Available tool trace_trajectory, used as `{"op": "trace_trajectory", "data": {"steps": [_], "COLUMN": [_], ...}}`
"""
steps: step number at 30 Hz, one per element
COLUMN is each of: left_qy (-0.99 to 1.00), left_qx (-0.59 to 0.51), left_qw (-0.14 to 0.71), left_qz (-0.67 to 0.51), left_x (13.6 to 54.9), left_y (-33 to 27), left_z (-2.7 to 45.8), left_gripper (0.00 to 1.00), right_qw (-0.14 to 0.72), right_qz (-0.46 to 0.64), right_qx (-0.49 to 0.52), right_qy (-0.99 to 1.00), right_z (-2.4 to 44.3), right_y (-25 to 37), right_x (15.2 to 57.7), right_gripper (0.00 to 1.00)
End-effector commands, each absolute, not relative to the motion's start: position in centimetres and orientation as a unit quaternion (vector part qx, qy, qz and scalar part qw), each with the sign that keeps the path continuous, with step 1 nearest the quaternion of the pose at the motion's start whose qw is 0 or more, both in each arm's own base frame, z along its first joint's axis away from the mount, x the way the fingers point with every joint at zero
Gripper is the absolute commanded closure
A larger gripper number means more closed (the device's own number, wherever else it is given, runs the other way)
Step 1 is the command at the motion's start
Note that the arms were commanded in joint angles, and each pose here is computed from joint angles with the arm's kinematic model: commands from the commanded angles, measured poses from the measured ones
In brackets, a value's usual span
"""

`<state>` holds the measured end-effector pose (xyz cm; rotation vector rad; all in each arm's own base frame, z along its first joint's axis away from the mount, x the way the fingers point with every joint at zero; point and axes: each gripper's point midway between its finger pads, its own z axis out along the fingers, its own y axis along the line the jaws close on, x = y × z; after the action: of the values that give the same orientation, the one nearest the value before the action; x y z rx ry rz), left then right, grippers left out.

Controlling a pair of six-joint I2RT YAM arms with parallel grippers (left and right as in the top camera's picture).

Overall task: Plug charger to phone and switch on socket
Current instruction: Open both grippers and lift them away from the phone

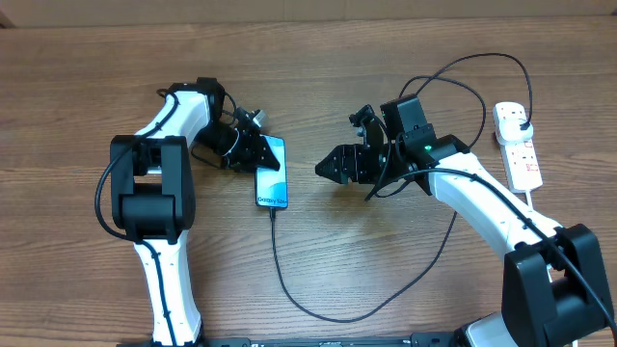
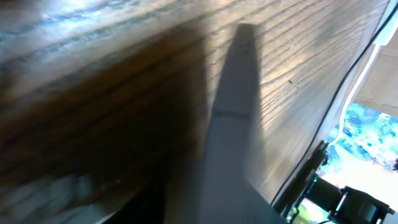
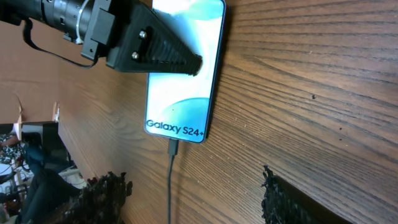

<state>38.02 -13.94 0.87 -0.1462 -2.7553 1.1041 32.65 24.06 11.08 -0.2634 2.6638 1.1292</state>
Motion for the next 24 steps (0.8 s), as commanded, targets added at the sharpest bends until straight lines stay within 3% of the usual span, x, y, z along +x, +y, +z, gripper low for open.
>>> {"op": "trace_trajectory", "data": {"steps": [1,13,24], "left_qy": [-0.934,-0.947,-0.99], "left_qx": [-0.056,-0.055,0.023], "left_qw": [0.091,0.097,0.103], "left_qz": [0.342,0.3,0.095], "left_x": [37.8,37.7,38.2], "left_y": [-13.0,-11.8,-5.5], "left_z": [-0.4,-1.3,-4.1], "left_gripper": [0.62,0.53,0.53], "right_qw": [0.136,0.134,0.133], "right_qz": [0.386,0.385,0.381], "right_qx": [-0.1,-0.1,-0.11], "right_qy": [0.907,0.908,0.908], "right_z": [12.2,12.1,11.9], "right_y": [24.3,24.3,24.1], "right_x": [33.2,33.1,32.9], "right_gripper": [0.27,0.24,0.23]}}
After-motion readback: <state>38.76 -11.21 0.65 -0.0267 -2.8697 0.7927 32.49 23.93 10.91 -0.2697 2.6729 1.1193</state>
